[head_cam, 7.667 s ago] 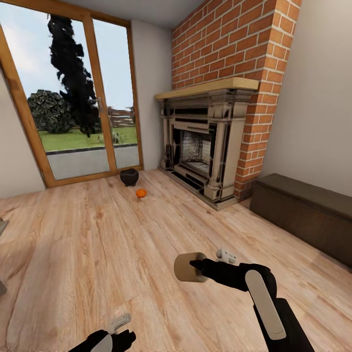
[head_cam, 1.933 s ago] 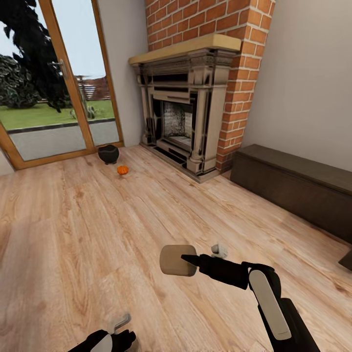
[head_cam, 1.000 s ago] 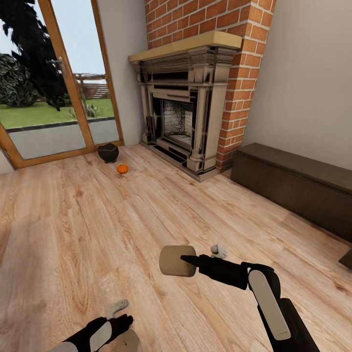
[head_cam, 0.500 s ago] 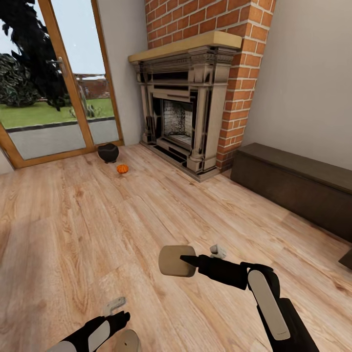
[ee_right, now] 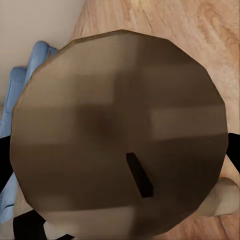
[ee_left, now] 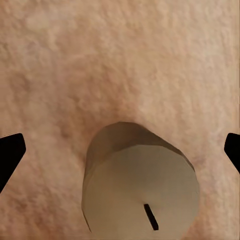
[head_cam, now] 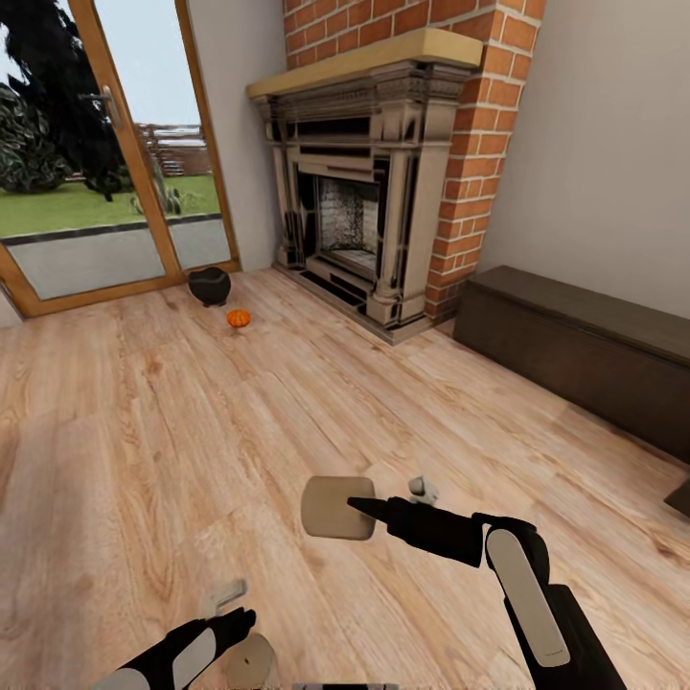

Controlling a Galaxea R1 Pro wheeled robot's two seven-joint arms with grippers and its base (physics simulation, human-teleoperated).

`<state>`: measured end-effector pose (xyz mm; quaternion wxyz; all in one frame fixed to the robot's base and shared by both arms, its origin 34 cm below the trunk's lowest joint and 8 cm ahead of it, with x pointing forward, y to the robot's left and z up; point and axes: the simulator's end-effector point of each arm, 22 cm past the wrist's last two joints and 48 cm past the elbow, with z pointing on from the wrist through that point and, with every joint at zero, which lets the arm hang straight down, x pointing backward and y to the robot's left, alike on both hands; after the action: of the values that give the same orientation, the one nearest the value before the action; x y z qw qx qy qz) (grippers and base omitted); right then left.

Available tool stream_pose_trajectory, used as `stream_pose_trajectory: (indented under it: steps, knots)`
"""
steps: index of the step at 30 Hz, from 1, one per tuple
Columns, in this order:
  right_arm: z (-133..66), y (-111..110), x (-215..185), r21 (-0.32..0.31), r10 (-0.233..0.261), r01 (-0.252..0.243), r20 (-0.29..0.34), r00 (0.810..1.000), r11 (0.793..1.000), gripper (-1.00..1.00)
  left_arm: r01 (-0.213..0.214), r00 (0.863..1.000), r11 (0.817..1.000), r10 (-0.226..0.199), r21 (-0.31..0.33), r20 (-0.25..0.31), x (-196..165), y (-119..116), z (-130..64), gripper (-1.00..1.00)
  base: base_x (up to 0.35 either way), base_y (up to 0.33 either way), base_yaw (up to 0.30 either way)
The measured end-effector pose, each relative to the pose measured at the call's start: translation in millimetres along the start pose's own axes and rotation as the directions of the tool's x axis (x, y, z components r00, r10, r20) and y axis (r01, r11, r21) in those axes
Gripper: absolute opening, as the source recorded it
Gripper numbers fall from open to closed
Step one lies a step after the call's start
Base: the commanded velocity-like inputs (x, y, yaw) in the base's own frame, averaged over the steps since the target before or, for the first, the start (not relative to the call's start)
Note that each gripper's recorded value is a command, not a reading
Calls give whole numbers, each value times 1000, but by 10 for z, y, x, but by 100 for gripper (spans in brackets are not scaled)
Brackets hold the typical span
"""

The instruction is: Place each of the two pumpkins and all three candles from the living room inside a cabinet in the living room (use any cabinet), then make sure every cabinet is closed, and position the cauldron so it is next to a table in the living room.

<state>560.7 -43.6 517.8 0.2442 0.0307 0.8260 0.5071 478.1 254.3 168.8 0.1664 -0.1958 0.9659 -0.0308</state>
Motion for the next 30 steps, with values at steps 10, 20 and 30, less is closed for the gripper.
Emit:
stream_pose_trajectory:
  steps: [10,20,30]
  knots:
    - [80,-160,79,7,32,-32,-22,999,999,-100,-3,1000,1000,3,27,8,6,-164,98,100,0,0,0]
    - [154,-336,155,21,65,-64,-40,997,998,-100,-20,1000,1000,21,21,-20,210,-161,214,100,0,0,0]
    - [224,-509,244,35,99,-97,-59,993,995,-100,-19,998,1000,19,4,-59,395,-79,322,100,0,0,0]
